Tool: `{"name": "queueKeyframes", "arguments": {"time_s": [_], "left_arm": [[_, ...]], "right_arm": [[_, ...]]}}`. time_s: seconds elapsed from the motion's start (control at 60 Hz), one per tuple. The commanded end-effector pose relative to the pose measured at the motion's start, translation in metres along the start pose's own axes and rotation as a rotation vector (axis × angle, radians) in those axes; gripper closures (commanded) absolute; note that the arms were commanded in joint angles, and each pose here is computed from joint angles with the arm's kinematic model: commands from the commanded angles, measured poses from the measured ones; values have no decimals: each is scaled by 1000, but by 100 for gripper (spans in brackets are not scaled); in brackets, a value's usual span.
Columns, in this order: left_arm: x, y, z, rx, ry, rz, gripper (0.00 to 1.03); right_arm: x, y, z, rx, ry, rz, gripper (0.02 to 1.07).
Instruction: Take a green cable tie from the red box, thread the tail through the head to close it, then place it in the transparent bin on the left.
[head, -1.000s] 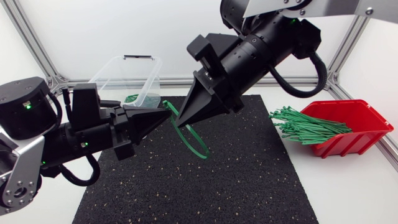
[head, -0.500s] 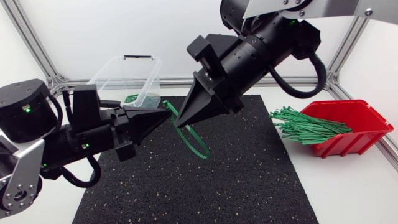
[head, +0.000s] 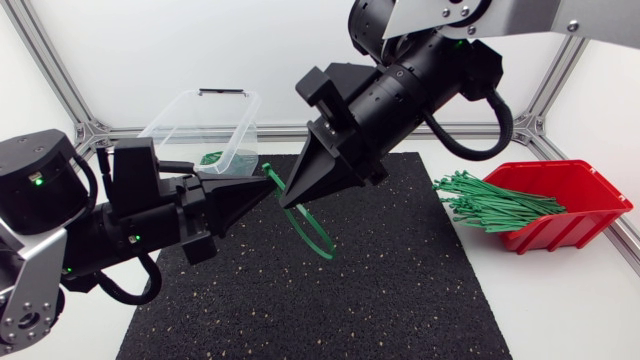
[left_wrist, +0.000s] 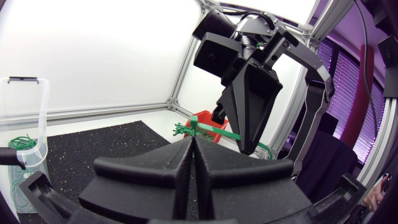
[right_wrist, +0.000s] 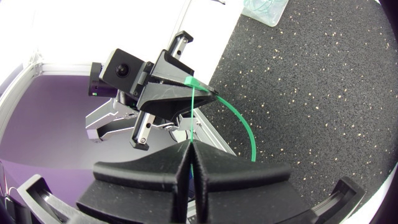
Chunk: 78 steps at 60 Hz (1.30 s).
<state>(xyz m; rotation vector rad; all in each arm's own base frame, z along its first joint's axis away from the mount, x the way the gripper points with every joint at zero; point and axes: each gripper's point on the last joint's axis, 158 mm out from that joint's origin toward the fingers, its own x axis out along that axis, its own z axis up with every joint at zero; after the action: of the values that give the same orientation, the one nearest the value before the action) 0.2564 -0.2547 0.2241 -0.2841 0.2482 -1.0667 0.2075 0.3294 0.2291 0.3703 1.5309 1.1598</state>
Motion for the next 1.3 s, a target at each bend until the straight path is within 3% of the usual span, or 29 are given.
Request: {"name": "queueKeyframes", "arguments": {"time_s": [0.0, 0.6, 0.817, 1.283], "left_arm": [[-3, -4, -6, -19, -1, -9, 100], [2, -12, -11, -3, -2, -8, 100], [6, -17, -16, 80, -20, 20, 100], [2, -12, 3, 117, -111, 87, 100]], "right_arm": [[4, -6, 1, 43, 9, 4, 102], [6, -7, 1, 48, 17, 13, 102], [7, -4, 0, 57, 25, 38, 102], [8, -3, -1, 76, 33, 67, 102]]}}
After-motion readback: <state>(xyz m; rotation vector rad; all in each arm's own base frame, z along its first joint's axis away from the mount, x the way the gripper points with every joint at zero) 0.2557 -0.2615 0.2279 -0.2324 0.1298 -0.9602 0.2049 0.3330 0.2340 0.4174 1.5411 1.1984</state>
